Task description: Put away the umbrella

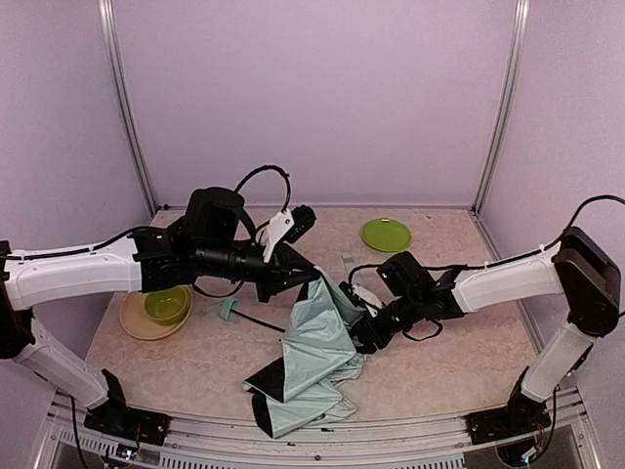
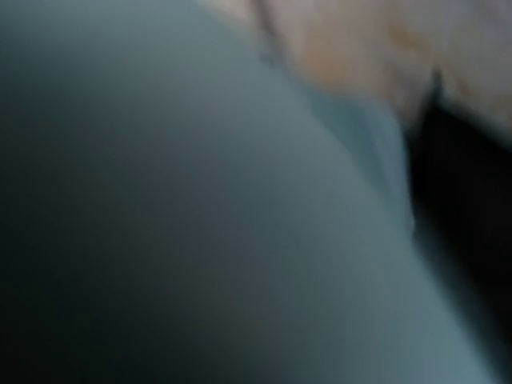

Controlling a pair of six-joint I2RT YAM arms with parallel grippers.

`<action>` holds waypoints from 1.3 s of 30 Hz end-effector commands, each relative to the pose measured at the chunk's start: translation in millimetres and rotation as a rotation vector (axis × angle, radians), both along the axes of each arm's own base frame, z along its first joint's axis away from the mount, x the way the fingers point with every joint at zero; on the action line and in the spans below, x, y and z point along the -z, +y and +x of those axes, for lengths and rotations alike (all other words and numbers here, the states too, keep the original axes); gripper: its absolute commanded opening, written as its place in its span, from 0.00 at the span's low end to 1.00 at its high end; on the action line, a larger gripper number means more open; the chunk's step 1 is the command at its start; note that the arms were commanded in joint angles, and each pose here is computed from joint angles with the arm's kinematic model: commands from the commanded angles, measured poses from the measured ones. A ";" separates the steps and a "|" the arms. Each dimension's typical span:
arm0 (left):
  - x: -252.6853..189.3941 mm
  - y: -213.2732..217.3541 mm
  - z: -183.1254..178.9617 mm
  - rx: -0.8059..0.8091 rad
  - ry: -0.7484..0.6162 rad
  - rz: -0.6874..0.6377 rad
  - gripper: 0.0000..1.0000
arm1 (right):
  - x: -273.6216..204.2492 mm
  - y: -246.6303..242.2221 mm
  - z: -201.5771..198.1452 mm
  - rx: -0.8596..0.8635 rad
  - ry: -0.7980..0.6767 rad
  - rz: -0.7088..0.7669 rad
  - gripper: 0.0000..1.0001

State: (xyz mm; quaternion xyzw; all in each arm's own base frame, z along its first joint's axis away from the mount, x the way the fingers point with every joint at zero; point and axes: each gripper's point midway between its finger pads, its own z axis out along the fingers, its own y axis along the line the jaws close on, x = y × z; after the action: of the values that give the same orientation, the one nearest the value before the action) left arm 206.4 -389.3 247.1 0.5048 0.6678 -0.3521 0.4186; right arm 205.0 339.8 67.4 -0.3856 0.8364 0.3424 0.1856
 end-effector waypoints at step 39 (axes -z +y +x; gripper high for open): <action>189.3 -0.6 151.3 -0.184 0.371 0.380 0.00 | 10.4 61.8 -147.5 -0.809 -0.763 -0.184 0.72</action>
State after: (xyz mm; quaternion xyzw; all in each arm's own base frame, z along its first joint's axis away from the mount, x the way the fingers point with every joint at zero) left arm 357.7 -389.0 58.8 0.4324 0.8313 -0.2734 0.2171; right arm 54.9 397.9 73.0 -0.7562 0.5504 0.1907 0.2980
